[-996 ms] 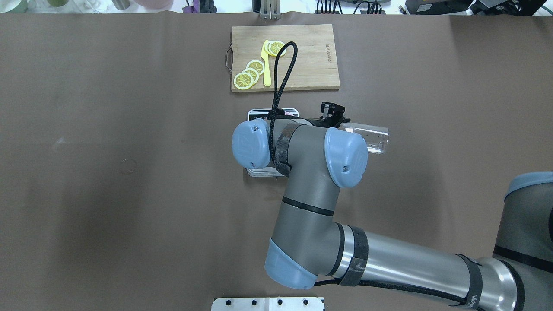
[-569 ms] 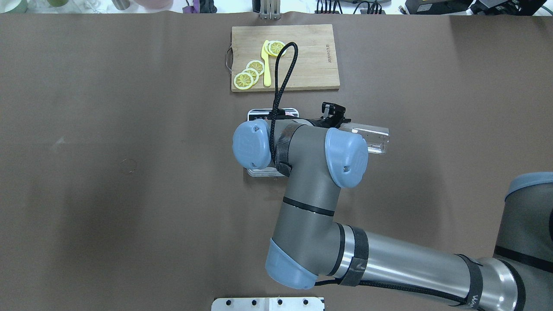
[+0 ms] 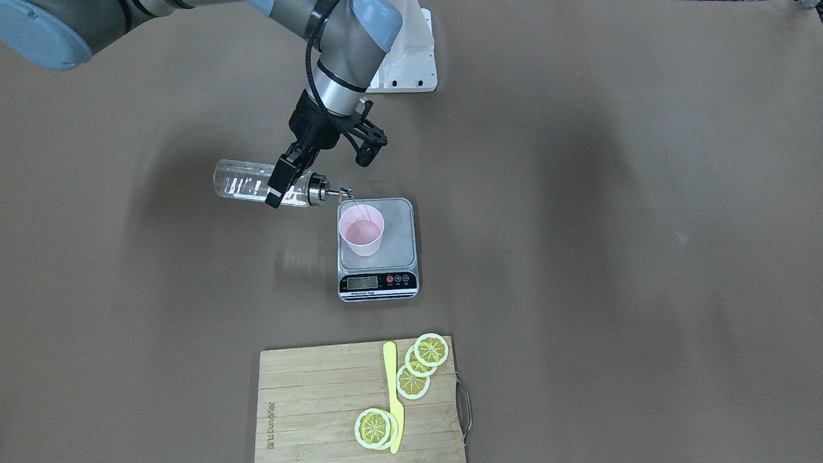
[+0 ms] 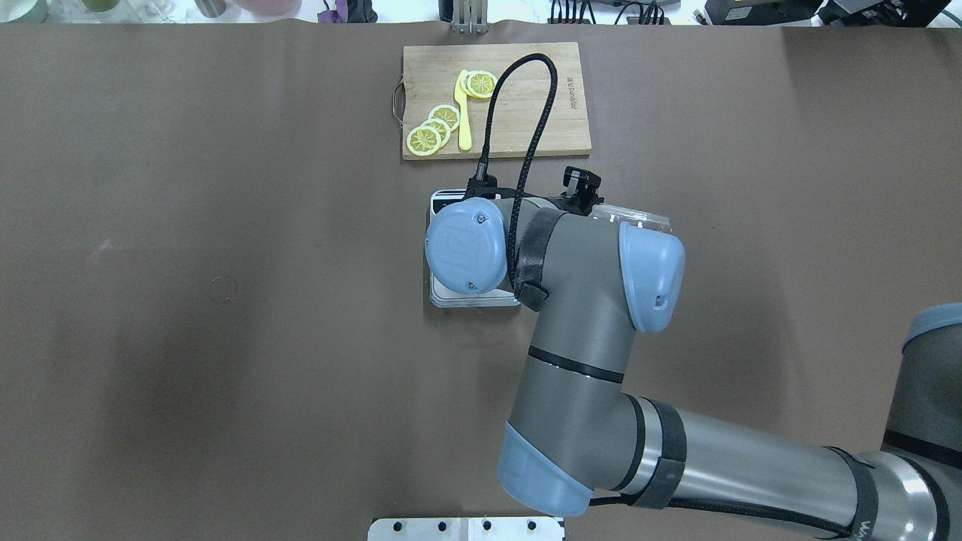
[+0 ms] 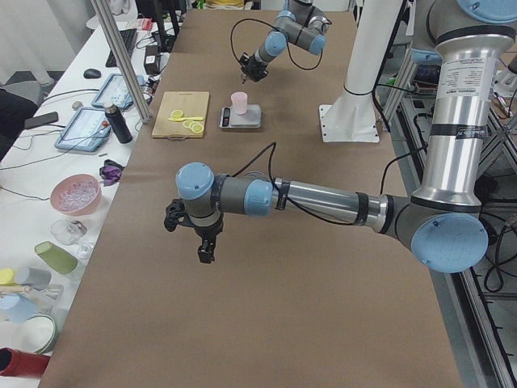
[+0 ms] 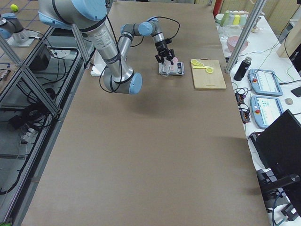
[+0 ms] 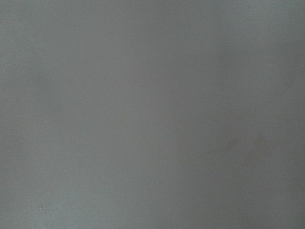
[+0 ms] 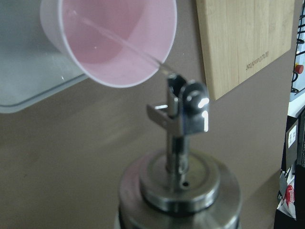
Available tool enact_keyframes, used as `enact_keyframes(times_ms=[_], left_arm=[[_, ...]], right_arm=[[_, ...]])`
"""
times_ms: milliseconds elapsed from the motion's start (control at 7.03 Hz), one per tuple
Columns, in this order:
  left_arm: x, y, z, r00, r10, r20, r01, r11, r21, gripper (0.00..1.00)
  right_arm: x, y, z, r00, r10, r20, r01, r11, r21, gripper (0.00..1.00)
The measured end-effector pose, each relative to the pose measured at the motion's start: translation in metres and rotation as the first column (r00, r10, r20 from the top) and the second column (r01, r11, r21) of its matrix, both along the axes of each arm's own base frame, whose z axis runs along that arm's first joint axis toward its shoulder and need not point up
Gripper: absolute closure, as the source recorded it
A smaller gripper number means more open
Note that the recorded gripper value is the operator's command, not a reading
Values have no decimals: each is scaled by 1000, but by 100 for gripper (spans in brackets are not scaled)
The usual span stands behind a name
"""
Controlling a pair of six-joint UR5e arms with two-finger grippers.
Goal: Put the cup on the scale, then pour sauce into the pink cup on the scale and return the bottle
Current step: 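Tilt the bottle upright and lift it away from the cup with the right gripper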
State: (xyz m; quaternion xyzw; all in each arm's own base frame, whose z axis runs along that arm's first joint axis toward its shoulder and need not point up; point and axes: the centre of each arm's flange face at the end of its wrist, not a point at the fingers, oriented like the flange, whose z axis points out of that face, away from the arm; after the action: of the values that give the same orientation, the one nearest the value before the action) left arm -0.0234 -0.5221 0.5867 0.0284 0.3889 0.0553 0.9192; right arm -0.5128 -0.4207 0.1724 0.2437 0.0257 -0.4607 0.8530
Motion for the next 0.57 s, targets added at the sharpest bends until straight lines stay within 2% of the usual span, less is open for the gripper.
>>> enact_keyframes(times_ms=[285, 569], left_arm=[[0, 0, 0, 1000, 0, -1, 0, 1000, 0, 1], [0, 0, 0, 1000, 1, 0, -1, 1000, 1, 1]], right_arm=[[20, -1, -9, 997, 13, 76, -16, 999, 29, 76], [58, -5, 1, 977, 20, 211, -30, 998, 47, 76]])
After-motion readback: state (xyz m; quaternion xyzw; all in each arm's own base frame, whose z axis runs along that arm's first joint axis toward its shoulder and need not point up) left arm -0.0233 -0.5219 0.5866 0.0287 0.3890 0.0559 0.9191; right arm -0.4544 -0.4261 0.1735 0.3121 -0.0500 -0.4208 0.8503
